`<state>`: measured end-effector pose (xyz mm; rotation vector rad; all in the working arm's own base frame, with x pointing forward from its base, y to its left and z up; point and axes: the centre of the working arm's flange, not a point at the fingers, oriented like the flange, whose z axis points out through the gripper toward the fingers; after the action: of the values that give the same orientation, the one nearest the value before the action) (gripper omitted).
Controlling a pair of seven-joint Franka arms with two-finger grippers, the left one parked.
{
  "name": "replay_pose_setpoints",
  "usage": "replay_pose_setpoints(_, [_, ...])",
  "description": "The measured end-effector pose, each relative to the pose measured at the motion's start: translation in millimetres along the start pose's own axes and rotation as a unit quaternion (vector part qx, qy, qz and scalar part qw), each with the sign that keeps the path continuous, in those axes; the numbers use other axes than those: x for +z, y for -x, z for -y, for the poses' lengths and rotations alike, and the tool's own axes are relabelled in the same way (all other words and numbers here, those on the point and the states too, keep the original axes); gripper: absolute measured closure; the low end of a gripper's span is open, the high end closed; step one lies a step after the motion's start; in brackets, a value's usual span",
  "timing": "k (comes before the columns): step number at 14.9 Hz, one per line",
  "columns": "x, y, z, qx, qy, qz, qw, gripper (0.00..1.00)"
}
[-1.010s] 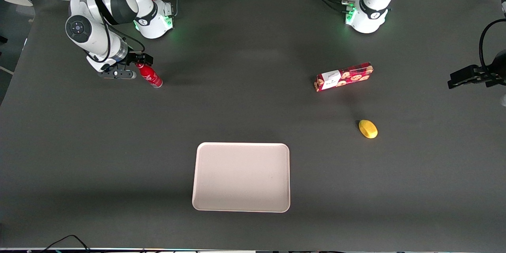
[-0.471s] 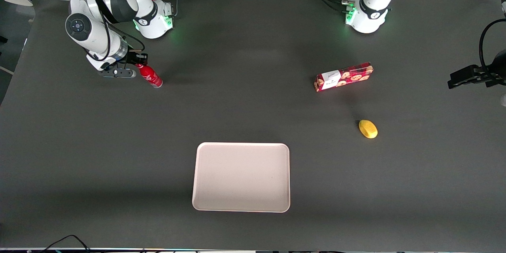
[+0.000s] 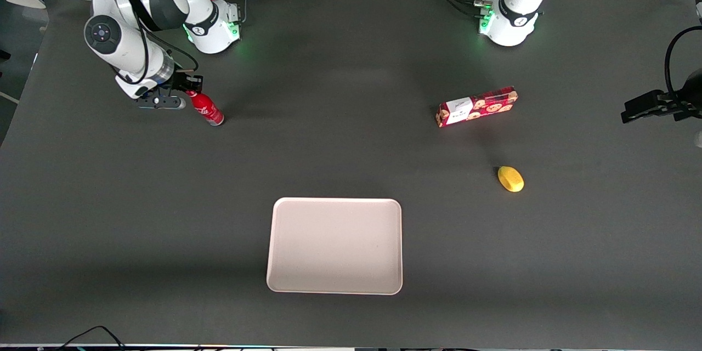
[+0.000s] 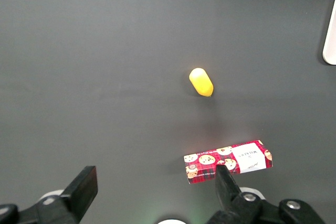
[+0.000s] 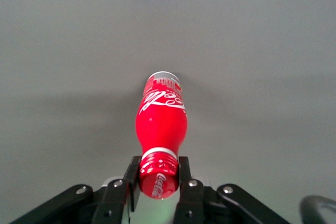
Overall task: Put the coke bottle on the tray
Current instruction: 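Lift the bottle and carry it toward the white tray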
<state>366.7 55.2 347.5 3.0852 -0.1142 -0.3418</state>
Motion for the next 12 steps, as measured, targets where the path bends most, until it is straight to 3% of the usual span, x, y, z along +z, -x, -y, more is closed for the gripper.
replay_pose_setpoints(7, [-176, -33, 9, -0.001, -0.003, -0.022, 0.9997, 0.68])
replay_pose_setpoints(12, [-275, -80, 36, -0.013, -0.001, -0.030, 0.9995, 0.68])
